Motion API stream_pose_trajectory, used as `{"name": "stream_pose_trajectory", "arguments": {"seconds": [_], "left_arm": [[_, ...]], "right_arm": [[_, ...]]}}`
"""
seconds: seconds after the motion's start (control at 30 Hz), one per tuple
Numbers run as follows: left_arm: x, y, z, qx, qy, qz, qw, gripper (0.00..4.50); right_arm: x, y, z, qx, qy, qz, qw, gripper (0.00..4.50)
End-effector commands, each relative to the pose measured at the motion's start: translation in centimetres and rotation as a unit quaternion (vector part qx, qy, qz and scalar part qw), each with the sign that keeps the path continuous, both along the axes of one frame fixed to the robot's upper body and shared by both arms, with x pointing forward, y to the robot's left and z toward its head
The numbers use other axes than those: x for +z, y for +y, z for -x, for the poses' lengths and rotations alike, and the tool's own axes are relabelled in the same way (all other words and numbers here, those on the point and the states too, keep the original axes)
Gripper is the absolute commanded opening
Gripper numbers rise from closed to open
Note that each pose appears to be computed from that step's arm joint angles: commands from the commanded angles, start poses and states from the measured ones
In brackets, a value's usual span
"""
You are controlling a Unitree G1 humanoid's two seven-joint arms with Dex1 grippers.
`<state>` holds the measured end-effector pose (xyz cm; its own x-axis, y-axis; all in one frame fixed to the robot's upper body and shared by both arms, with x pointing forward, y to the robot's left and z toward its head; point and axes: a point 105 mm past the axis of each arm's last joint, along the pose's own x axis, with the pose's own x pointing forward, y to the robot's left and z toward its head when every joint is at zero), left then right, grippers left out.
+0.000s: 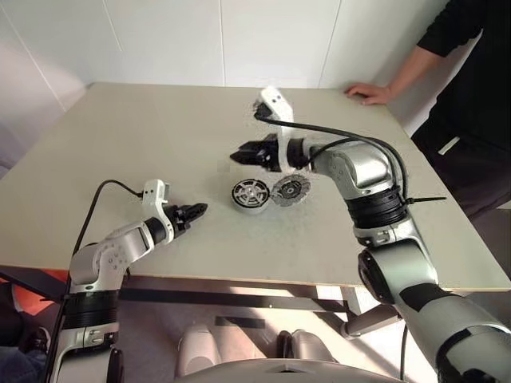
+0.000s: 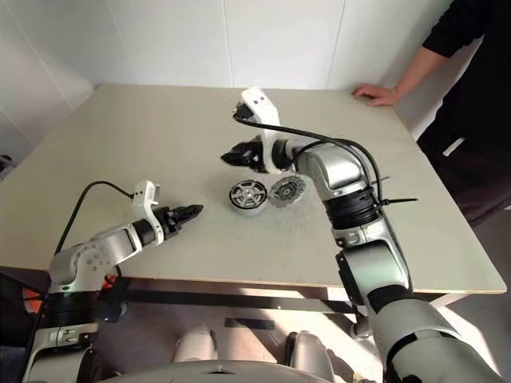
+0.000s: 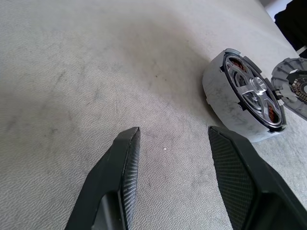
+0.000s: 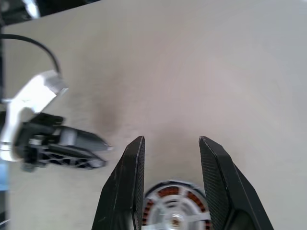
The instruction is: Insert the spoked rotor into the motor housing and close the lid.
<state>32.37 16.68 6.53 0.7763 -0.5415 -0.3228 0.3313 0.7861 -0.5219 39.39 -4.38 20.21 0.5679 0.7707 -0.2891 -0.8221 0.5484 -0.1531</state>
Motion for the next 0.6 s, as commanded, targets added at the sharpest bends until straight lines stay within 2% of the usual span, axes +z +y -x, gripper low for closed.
{"name": "stream_pose_trajectory", "arguments": {"seconds": [0.03, 0.17, 0.27, 0.37, 0.5, 0.6], "left_arm": [[1.1, -0.2, -0.6, -0.010, -0.020, -0.002, 1.000, 2.37], [1.2, -0.4, -0.9, -0.017, -0.020, -0.003, 1.000, 2.37], [1.2, -0.7, -1.1, -0.027, -0.019, -0.004, 0.999, 2.37], [1.2, -1.0, -1.2, -0.033, -0.020, -0.003, 0.999, 2.37], [1.3, -1.1, -1.4, -0.037, -0.020, -0.004, 0.999, 2.37], [1.3, -1.0, -1.4, -0.037, -0.019, -0.005, 0.999, 2.37]], "right_arm": [[0.1, -3.7, -1.8, -0.031, -0.090, 0.071, 0.993, 1.97], [-2.7, -10.4, -3.2, -0.085, -0.159, 0.237, 0.955, 1.97], [-3.9, -14.0, -3.4, -0.115, -0.152, 0.282, 0.940, 1.97], [-5.2, -15.7, -3.0, -0.118, -0.136, 0.304, 0.935, 1.36], [-8.1, -15.7, -1.4, -0.082, -0.095, 0.316, 0.940, 0.03], [-9.8, -14.2, 0.3, -0.027, -0.068, 0.305, 0.950, 0.01]]}}
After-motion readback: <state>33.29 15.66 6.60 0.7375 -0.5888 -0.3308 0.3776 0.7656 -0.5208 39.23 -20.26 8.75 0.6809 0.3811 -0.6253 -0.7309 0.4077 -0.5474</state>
